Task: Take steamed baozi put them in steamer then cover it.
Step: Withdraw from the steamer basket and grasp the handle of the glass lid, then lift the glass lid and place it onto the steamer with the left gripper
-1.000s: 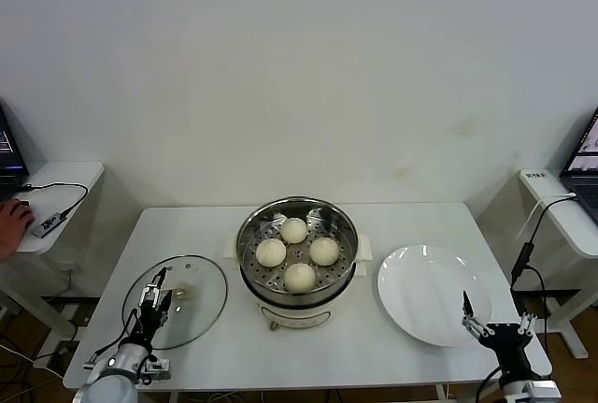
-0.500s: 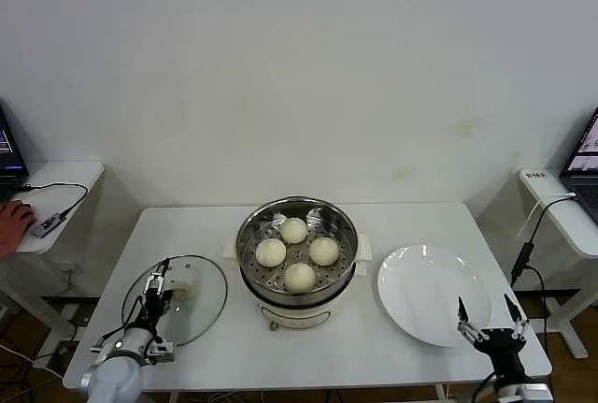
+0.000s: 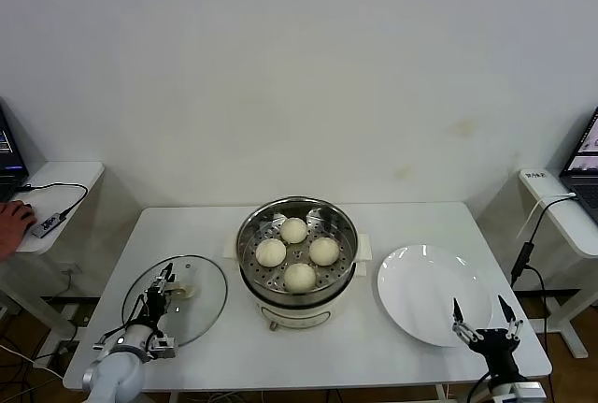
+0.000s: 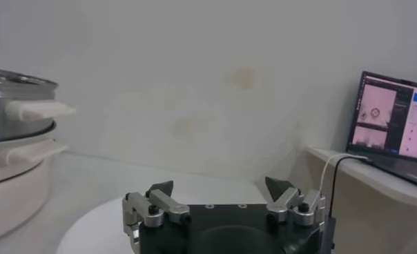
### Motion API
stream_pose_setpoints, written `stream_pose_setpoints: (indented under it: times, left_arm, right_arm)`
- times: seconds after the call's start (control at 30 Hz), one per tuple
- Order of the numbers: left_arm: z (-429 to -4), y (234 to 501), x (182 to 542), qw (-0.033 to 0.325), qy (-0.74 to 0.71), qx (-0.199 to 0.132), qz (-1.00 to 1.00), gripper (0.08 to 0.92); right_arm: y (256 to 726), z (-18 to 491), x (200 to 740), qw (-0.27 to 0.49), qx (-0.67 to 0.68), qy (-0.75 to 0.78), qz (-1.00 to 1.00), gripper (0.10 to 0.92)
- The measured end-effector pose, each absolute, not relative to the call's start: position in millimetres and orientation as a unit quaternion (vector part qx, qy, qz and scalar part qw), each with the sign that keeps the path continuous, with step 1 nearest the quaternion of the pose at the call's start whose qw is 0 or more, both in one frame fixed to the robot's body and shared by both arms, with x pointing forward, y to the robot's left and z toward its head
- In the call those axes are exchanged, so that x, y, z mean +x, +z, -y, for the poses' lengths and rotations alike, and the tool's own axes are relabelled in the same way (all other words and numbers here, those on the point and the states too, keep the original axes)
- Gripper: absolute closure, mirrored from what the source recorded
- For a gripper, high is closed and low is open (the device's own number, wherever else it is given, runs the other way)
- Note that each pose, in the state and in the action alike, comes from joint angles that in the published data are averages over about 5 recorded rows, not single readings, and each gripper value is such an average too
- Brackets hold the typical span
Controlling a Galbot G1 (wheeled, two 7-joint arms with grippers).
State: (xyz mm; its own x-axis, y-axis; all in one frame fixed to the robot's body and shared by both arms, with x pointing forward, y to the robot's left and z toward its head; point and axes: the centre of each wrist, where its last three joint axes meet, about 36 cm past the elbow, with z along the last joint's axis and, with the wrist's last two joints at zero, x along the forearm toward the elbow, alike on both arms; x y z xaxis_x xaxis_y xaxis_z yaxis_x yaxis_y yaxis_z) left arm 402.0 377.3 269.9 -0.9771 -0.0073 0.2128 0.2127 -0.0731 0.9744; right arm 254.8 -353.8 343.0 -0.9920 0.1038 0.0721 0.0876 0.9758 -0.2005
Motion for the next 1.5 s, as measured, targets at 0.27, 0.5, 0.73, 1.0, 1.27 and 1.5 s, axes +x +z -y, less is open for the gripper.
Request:
stream_pose_setpoints:
  times: [0.27, 0.5, 0.73, 1.0, 1.27, 1.5]
  left_arm:
    - [-376, 267, 396, 0.071, -0.72, -0.065, 0.688, 0.809]
    - [-374, 276, 388, 0.049, -0.722, -0.041, 0.689, 0.856]
    - [-379, 306, 380, 0.029, -0.736, -0.01, 0.676, 0.856]
    - [-379, 366, 376, 0.013, -0.741, 0.028, 0.671, 0.856]
    - [-354, 425, 381, -0.021, -0.713, 0.047, 0.699, 0.856]
    - [-310, 452, 388, -0.045, -0.68, 0.03, 0.731, 0.856]
  right_arm:
    - [344, 351, 257, 0.039, -0.044, 0.097, 0.994, 0.2]
    - [346, 347, 257, 0.037, -0.037, 0.097, 0.994, 0.2]
    - [347, 344, 258, 0.035, -0.028, 0.102, 0.994, 0.2]
    - [346, 341, 259, 0.039, -0.016, 0.109, 0.993, 0.2]
    - [345, 332, 254, 0.048, -0.013, 0.127, 0.991, 0.2]
    - [344, 322, 249, 0.056, -0.025, 0.139, 0.988, 0.2]
